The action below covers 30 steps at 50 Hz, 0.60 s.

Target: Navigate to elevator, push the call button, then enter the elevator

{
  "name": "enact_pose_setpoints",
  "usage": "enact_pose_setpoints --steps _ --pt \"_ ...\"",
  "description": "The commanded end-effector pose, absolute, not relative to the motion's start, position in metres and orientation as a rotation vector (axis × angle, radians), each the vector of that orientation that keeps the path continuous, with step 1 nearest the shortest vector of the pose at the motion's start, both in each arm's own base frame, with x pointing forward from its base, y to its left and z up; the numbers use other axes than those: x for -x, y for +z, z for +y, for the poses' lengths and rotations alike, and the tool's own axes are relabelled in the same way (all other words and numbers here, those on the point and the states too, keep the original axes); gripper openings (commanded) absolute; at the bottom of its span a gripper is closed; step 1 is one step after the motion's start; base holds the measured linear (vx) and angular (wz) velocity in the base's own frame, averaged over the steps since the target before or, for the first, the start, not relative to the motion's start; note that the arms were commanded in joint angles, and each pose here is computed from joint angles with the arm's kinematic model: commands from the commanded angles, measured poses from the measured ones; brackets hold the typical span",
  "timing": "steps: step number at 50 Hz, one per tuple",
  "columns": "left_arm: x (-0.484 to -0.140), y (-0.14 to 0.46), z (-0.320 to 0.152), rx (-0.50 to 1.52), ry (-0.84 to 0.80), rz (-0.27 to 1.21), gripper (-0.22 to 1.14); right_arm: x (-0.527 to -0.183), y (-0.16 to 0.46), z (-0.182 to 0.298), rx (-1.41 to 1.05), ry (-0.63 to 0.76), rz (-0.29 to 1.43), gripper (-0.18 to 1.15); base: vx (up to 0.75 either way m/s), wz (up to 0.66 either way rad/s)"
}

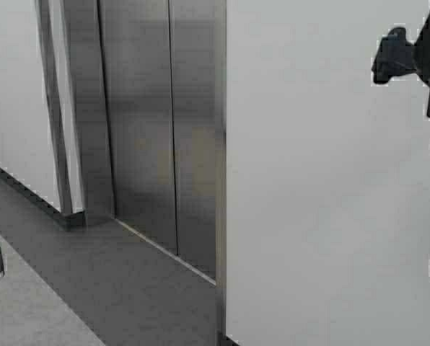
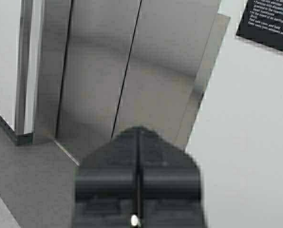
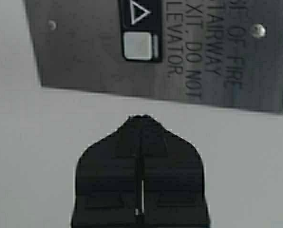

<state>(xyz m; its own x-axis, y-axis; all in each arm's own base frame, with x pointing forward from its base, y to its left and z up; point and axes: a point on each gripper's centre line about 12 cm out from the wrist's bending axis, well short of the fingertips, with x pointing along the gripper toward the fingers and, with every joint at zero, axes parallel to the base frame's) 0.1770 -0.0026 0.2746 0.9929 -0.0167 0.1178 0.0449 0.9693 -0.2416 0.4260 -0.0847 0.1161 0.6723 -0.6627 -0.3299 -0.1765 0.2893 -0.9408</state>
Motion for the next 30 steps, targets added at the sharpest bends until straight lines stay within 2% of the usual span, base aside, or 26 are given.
enact_pose_setpoints --steps 1,7,18,30 --pt "-0.177 0.275 -0.003 0.237 -0.032 -0.125 0.02 -0.449 0.122 -0.090 1.257 -0.404 0.767 0.06 0.01 -0.01" --pt "-0.177 0.273 -0.003 0.209 -0.035 -0.134 0.02 -0.462 0.114 -0.109 1.230 -0.419 0.770 0.06 0.02 -0.01" --pt "-0.176 0.275 -0.003 0.158 -0.035 -0.166 0.02 -0.467 0.102 -0.136 1.234 -0.440 0.787 0.06 0.02 0.01" --pt "-0.175 0.274 -0.003 0.143 -0.034 -0.167 0.02 -0.472 0.096 -0.139 1.259 -0.416 0.781 0.06 0.03 0.03"
